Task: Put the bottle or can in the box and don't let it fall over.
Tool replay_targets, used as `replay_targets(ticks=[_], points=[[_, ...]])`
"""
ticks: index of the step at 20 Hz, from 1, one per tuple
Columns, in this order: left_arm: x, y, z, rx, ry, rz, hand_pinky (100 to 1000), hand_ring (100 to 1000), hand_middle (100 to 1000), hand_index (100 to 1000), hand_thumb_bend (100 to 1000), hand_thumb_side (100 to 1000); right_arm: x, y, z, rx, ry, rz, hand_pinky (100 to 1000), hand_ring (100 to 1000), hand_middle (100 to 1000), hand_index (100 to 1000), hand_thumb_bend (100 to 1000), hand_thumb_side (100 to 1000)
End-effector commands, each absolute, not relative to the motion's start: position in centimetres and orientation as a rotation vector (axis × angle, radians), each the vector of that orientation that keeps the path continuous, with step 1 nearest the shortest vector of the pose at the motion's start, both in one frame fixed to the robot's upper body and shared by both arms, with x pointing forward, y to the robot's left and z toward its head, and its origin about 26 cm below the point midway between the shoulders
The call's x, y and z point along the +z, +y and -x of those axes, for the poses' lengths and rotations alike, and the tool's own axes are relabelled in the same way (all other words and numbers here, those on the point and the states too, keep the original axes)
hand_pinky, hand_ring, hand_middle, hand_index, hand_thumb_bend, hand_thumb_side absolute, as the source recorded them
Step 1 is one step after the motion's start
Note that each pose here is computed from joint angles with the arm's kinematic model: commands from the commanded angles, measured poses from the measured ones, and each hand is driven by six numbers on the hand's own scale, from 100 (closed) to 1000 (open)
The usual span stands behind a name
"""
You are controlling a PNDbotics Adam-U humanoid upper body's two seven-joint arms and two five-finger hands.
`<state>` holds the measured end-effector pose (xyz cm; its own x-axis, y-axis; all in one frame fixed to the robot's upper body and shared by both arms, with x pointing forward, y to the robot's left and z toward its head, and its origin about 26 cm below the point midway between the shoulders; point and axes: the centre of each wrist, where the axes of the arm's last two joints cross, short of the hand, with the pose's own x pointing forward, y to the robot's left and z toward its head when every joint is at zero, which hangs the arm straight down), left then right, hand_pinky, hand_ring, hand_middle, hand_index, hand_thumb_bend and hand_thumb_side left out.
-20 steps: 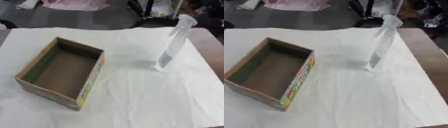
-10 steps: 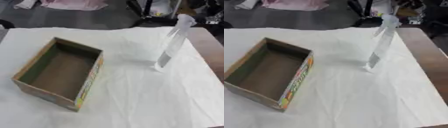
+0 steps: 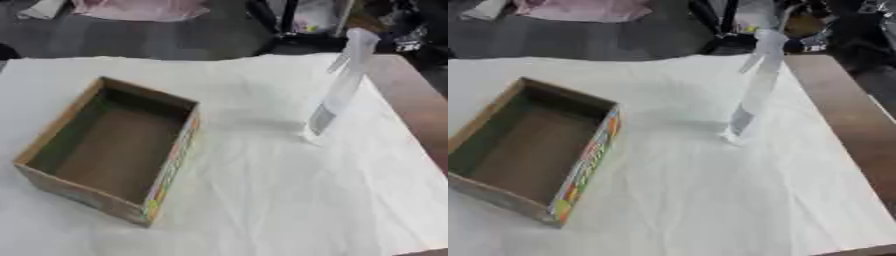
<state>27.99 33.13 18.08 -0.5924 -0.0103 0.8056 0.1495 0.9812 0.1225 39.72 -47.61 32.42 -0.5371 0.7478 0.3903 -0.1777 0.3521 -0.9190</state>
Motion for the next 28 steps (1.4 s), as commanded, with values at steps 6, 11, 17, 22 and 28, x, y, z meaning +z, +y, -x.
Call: replay_targets(ticks=[6,11,17,22,28], points=[[19.1,33.2,-27.8,-0.254,-2.223,0.079,610,559,588,829,126,788,34.3,-47.9,-39.0,1.523,-1.763,0.43,912,961,1000,930,649,318],[19.2,33.1,-27.8,-0.257,-2.229,0.082,610,558,588,829,127,789,33.9,-48.5,-38.1,1.524,-1.758,0.414,911,957,1000,931,651,311],[19.3,33.0,-27.9,-0.258,-2.235,0.084,610,557,587,829,128,790,33.5,-49.2,-36.5,1.527,-1.748,0.389,909,941,1000,928,659,298],[19.4,33.0,-28.0,-0.258,-2.237,0.087,610,556,587,829,128,791,33.1,-48.8,-36.5,1.54,-1.74,0.373,909,940,1000,930,665,285],[19.4,32.9,-28.0,-0.259,-2.237,0.086,609,555,587,829,128,792,33.1,-48.7,-36.6,1.527,-1.743,0.365,902,935,1000,926,687,261]])
